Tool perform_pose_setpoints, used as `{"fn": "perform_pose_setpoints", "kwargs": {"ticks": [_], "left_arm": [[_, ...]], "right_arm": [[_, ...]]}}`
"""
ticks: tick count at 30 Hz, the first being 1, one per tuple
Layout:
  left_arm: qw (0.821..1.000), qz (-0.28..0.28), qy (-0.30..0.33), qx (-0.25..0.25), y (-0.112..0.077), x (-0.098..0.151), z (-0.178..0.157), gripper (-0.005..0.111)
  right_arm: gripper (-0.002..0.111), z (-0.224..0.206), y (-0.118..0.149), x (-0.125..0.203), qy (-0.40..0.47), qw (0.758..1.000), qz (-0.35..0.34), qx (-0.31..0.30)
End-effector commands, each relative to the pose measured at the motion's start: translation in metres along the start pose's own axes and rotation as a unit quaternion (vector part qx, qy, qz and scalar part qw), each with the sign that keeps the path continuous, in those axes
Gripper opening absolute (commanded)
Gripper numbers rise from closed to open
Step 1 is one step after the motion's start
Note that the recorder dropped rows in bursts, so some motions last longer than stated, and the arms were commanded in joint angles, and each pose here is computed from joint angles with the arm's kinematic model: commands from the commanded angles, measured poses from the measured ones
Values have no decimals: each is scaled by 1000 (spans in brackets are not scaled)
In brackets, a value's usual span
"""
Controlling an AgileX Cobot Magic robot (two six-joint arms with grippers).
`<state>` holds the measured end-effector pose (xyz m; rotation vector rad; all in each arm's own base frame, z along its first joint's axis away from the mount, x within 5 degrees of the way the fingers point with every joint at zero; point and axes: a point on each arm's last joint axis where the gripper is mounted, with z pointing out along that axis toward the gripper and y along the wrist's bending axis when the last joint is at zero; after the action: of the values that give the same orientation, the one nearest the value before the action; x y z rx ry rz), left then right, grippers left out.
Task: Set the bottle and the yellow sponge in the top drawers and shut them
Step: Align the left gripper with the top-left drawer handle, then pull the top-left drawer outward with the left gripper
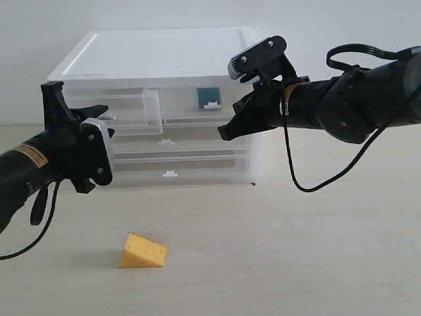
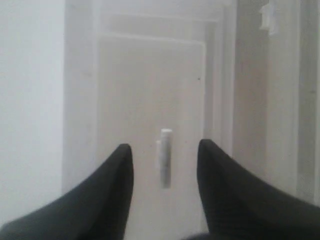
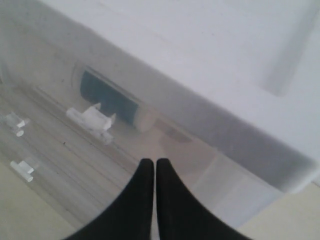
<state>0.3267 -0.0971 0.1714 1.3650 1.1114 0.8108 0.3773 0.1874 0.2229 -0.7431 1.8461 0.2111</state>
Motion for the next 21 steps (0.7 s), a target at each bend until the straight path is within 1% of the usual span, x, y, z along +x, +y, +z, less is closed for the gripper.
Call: {"fn": "perform_pose_setpoints", "kwargs": {"ticks": [1,3,4,13,14,18,21], "left_arm": [[1000,-6,16,-14,3,5,2,24],[1000,4,13,-14,2,4,2,12],[1000,14,5,-12,2,1,3,4],[1000,23,-8,-3,-1,-10,-2,4],[1000,28,-11,-5,0,-13,-3,4],[1000,13,-3,-8,6,-22,-11,4],[1000,19,4,5,5,-25,-19,4]], "right_arm": [[0,0,-6,-5,-19,1000,6,4],[0,0,-6,-5,-19,1000,6,4],[0,0,-6,-5,-19,1000,6,4],[0,0,-6,-5,-19,1000,3,4],[0,0,-6,-5,-19,1000,1,4],[0,0,-6,-5,-19,1000,0,4],[0,0,-6,-5,-19,1000,0,4]]}}
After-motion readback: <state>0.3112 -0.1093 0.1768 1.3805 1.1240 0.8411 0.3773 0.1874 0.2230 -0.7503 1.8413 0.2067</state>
